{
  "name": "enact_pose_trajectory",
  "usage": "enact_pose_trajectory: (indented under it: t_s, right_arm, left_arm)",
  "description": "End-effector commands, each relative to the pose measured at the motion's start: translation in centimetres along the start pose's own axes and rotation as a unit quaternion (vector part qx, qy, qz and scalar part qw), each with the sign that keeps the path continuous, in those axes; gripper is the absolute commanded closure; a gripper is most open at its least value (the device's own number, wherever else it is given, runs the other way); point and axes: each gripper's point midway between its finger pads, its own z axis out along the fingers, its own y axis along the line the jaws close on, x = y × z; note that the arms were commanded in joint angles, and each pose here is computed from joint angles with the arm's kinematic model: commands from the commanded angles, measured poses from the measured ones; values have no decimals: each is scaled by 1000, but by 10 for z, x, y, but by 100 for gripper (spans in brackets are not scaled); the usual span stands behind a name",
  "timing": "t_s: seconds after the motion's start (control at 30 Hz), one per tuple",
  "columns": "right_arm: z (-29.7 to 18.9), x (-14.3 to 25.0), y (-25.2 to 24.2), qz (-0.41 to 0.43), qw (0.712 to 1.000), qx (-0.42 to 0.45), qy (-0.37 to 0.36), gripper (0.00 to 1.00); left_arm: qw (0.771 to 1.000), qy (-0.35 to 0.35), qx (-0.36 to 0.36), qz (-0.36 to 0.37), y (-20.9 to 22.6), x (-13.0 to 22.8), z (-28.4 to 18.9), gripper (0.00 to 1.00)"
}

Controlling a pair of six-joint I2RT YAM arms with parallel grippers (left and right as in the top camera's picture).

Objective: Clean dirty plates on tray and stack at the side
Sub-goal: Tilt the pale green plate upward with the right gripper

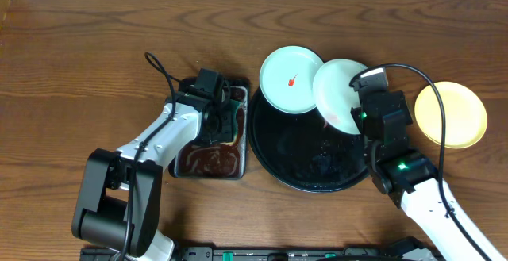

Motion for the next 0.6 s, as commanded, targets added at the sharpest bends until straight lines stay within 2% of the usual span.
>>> enact_pose_trajectory:
  t_s: [0.0,0.1,0.37,0.4,0.43,0.47,0.5,0.57]
  right_arm:
    - [-8,-15,-18,-7,999,47,-13,99]
    - [-8,-17,-19,-4,999,49,-17,99]
    - [-9,-27,-23,-30,997,58,-33,99]
    - [-9,-29,-24,-33,997,60,-38,99]
    - [-10,-30,-25,-35,997,61,-40,99]
    - [-10,-32,-25,-35,996,63,-43,99]
    - [-10,-33,-25,-34,996,63,-45,99]
    - [-10,-34,-26,-33,996,64,-46,99]
  left_arm:
    - [1000,11,-7,2,5,8,4,69]
    - [1000,11,-7,2,5,8,4,90]
    - [1000,10,-6,2,5,6,3,93]
    - [1000,8,-6,2,4,5,2,89]
    - [1000,6,-5,3,3,3,0,76]
    - [1000,3,-4,5,2,1,-3,59]
    - [1000,-3,-2,8,0,-2,-7,51]
    - [1000,-21,5,10,-4,-9,-16,43]
